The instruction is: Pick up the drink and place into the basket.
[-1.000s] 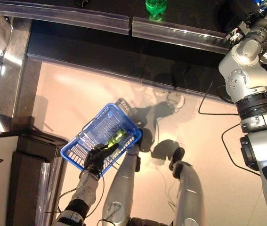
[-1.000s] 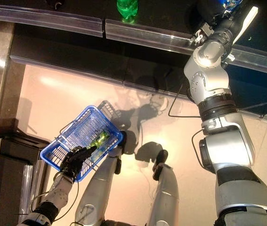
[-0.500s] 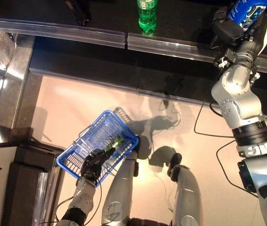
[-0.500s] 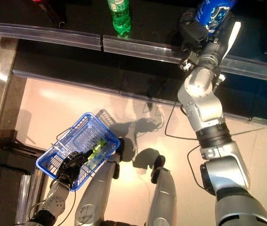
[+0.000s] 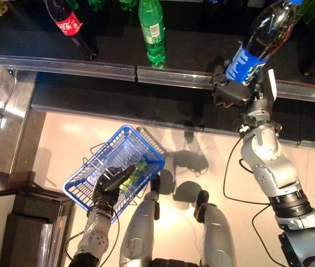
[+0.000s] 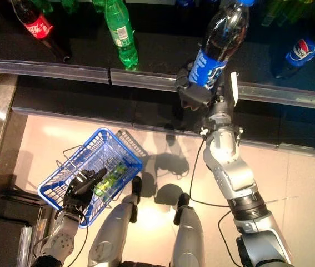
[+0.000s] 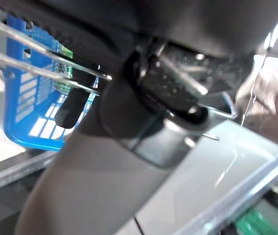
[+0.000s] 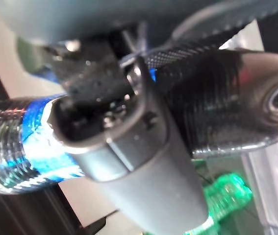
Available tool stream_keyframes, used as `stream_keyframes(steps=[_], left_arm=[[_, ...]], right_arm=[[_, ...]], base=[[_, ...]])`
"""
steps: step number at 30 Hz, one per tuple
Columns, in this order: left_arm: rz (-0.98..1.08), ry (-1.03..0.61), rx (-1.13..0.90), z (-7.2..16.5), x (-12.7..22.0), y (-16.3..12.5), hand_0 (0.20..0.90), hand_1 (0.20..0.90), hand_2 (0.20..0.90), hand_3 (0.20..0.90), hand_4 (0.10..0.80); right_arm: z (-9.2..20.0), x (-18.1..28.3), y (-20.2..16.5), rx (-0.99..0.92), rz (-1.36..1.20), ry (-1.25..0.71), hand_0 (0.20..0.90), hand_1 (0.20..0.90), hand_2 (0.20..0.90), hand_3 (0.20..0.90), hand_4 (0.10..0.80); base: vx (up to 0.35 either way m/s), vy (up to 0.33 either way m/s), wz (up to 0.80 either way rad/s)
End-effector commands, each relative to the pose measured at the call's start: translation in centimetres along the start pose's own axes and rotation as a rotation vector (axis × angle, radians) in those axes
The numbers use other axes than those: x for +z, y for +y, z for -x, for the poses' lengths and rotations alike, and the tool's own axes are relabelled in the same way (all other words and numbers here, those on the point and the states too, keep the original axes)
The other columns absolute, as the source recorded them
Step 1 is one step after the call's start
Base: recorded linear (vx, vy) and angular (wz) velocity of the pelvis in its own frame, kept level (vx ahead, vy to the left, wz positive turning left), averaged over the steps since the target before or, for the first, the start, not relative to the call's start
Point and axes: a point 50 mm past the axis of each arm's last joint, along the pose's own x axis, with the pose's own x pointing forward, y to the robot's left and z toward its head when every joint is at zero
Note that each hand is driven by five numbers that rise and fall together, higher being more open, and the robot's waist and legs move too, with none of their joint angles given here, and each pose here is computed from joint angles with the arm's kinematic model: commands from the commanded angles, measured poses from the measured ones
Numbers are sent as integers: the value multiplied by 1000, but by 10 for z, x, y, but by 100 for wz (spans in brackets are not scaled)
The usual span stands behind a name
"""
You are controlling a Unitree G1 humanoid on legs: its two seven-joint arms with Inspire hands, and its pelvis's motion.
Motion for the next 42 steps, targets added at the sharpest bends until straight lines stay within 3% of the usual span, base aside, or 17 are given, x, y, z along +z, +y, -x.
stream_keyframes(steps=[1,12,19,29,42], left_arm=[[-108,-358,-212,5,78,-28,300,300,300,200,100],[-126,-367,-515,19,88,-86,300,300,300,200,100],[-140,-354,-698,31,95,-113,300,300,300,200,100],[-106,-386,-1172,71,113,-173,300,300,300,200,100],[-127,-451,-1613,111,131,-199,300,300,300,200,100]], right_arm=[[13,95,39,257,-139,-474,300,300,300,200,100],[34,60,89,463,-240,-289,300,300,300,200,100],[34,51,105,462,-273,-238,300,300,300,200,100],[38,25,124,415,-282,-117,300,300,300,200,100],[36,-11,137,362,-188,11,300,300,300,200,100]], base=[[21,5,-3],[3,2,8],[13,7,13],[16,-15,12],[23,-3,11]])
